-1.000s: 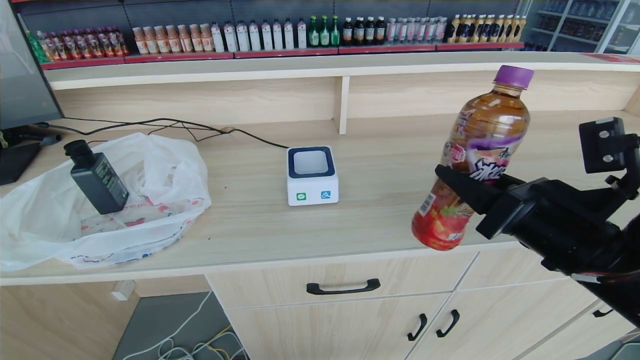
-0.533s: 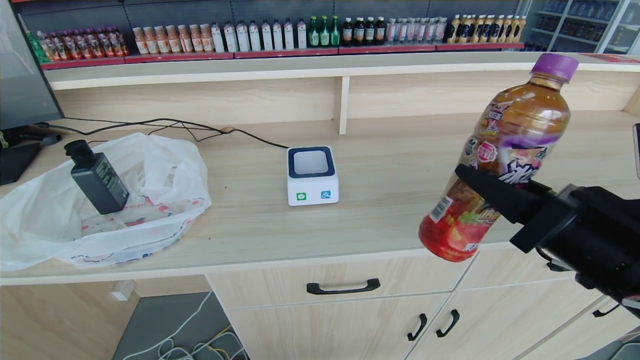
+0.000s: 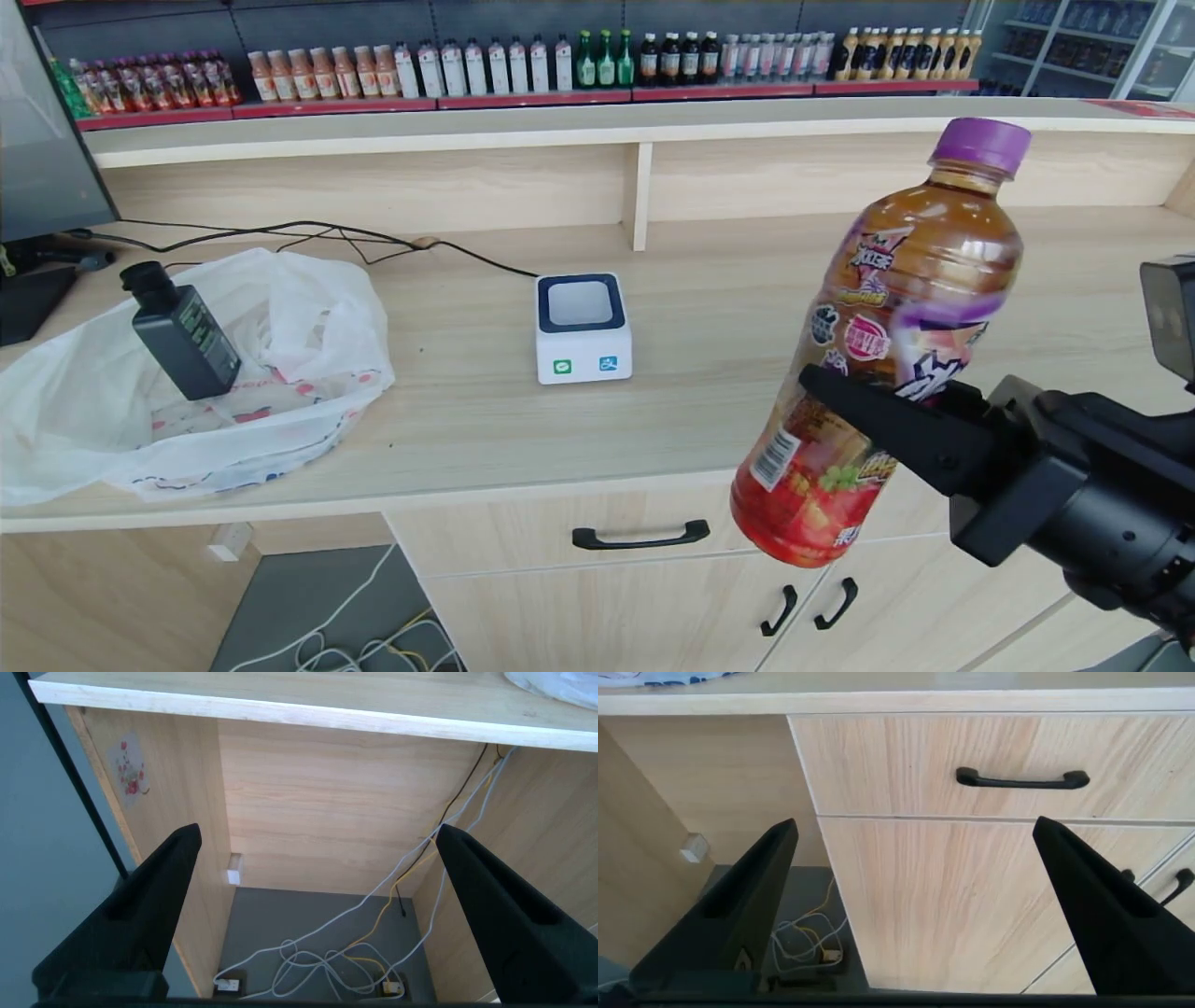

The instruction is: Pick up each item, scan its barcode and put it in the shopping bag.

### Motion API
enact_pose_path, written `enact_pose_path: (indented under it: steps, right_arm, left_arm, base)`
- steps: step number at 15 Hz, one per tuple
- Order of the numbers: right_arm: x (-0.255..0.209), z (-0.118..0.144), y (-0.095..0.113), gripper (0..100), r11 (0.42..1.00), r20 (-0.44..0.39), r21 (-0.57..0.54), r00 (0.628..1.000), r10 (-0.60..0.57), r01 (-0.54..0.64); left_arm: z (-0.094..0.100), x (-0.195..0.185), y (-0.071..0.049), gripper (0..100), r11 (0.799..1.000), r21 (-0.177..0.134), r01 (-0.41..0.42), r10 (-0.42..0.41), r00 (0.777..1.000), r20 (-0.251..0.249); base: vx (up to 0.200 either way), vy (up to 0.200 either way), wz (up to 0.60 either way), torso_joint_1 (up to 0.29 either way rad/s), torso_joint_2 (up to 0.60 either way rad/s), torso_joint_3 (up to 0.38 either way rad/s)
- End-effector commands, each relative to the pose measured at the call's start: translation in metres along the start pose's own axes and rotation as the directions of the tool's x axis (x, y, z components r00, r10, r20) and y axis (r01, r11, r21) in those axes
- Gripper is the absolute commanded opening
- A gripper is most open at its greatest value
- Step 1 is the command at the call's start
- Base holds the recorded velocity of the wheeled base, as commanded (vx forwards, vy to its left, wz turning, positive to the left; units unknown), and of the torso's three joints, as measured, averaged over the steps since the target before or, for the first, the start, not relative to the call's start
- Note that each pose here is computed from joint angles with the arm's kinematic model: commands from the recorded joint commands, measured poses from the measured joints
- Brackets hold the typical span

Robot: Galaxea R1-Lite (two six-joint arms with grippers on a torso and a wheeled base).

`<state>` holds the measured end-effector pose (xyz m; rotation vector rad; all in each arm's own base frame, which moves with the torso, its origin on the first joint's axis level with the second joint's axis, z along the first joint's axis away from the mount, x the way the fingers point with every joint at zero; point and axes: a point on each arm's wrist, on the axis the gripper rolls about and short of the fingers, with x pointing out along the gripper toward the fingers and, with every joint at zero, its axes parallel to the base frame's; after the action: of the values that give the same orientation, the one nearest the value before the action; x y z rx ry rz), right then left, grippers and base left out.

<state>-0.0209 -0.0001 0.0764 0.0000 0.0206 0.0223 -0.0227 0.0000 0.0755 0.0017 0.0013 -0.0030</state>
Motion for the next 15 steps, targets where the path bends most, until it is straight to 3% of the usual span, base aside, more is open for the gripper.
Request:
enact_pose_path:
  steps: [1,15]
  right_arm:
    - [-0.0019,-0.0005,0.0002,100,1.000,0.025,0.012,1.000,-0.005,0.005]
    - [-0.0019,-0.0005,0.0002,100,1.000,0.025,0.024,1.000,-0.005,0.005]
  left_arm:
    - [0.0000,0.0000,0.0000,100,1.000,0.000,0.000,0.000,1.000,0.000]
    - [0.0000,0.0000,0.0000,100,1.000,0.000,0.000,0.000,1.000,0.000]
  base:
    - [0.000,0.000,0.00,0.000,0.00,0.000]
    - [-0.014,0.000,0.00,0.000,0.00,0.000]
